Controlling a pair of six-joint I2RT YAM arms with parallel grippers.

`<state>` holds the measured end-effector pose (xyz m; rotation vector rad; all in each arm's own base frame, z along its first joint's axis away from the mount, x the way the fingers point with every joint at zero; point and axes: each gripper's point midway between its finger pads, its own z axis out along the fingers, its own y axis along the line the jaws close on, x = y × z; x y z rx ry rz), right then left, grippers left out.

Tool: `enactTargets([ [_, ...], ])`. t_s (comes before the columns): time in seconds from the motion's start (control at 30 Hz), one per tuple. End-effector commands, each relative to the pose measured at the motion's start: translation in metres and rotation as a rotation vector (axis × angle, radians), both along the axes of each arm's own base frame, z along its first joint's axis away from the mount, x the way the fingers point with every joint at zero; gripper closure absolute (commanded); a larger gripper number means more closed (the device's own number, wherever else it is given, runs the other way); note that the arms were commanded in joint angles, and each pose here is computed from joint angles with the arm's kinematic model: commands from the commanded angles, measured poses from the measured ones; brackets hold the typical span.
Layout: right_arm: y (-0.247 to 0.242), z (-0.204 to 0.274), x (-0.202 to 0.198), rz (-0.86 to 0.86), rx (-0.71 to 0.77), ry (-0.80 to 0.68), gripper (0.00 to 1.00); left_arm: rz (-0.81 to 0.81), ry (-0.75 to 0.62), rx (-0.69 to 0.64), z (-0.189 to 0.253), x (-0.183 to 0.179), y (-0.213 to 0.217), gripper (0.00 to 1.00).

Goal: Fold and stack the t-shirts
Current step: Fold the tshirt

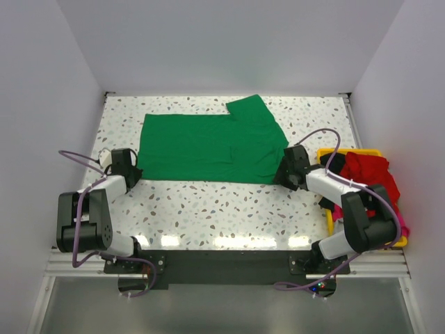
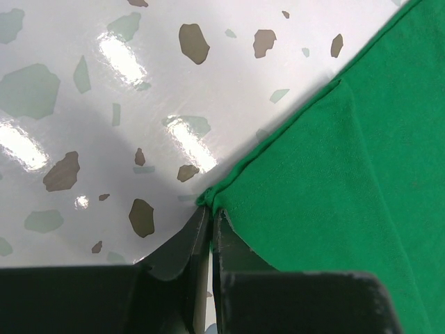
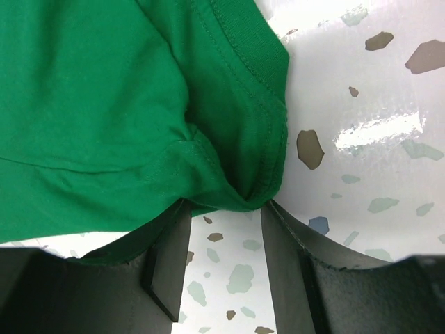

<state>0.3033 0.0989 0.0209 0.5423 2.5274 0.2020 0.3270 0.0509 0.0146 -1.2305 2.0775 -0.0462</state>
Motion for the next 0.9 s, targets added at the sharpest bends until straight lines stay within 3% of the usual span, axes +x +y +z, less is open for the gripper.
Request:
enactTargets([
  [0.0,-0.010,-0.001,0.010,-0.045,-0.039,-0.048,0.52,-0.009,0.033,-0.001,-0.007,-0.004,0.000,0.99],
  [0.07,-0.011,0.000,0.012,-0.054,-0.038,-0.057,0.52,-0.006,0.039,0.004,-0.007,-0.005,0.001,1.00],
  [0.2,-0.011,-0.006,0.009,-0.059,-0.035,-0.041,0.66,-0.006,0.041,0.006,-0.006,-0.006,0.001,1.00],
  [0.33,-0.012,-0.011,0.003,-0.055,-0.043,-0.017,0.93,0.003,0.048,0.012,-0.004,-0.008,0.003,1.00],
  [0.4,-0.010,-0.008,0.003,-0.045,-0.036,-0.016,0.99,0.017,0.048,0.018,-0.001,-0.011,0.005,1.00],
  [0.87,0.006,0.019,-0.033,0.038,0.083,0.009,1.00,0.115,0.021,0.065,0.024,-0.053,0.015,1.00],
])
